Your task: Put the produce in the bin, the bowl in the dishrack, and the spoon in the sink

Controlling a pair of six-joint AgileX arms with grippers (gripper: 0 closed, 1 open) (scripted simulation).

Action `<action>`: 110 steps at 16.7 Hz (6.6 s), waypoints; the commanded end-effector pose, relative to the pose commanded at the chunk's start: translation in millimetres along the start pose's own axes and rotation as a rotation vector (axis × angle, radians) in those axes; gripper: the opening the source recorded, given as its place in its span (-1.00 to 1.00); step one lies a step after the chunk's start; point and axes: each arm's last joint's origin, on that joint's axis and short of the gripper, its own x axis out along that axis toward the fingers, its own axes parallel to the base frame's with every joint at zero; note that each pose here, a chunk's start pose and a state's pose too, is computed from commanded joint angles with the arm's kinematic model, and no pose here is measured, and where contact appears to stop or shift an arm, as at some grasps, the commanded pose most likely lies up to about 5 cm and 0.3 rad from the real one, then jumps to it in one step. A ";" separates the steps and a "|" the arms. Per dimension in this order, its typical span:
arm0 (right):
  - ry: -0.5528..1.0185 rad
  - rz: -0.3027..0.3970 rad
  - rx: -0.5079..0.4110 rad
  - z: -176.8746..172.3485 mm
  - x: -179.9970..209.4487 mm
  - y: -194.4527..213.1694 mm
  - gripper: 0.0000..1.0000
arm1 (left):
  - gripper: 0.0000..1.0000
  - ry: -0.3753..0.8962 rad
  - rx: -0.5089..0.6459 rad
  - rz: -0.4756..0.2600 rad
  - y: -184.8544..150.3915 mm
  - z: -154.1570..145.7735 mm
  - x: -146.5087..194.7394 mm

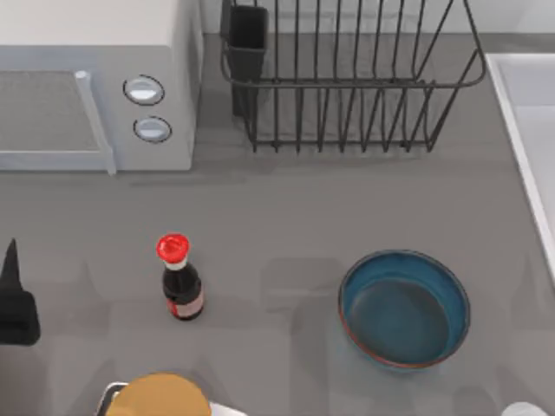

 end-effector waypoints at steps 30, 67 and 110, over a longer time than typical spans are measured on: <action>1.331 0.076 0.087 82.3 128.5 100.2 1.00 | 1.00 -0.132 -0.160 0.023 1.5 2.4 -3.8; 1.571 -0.008 0.008 -31.0 163.0 142.9 -0.36 | 1.00 -0.132 -0.160 0.023 1.5 2.4 -3.8; 0.438 0.117 -0.234 168.9 140.2 254.3 -1.00 | 1.00 -0.132 -0.160 0.023 1.5 2.4 -3.8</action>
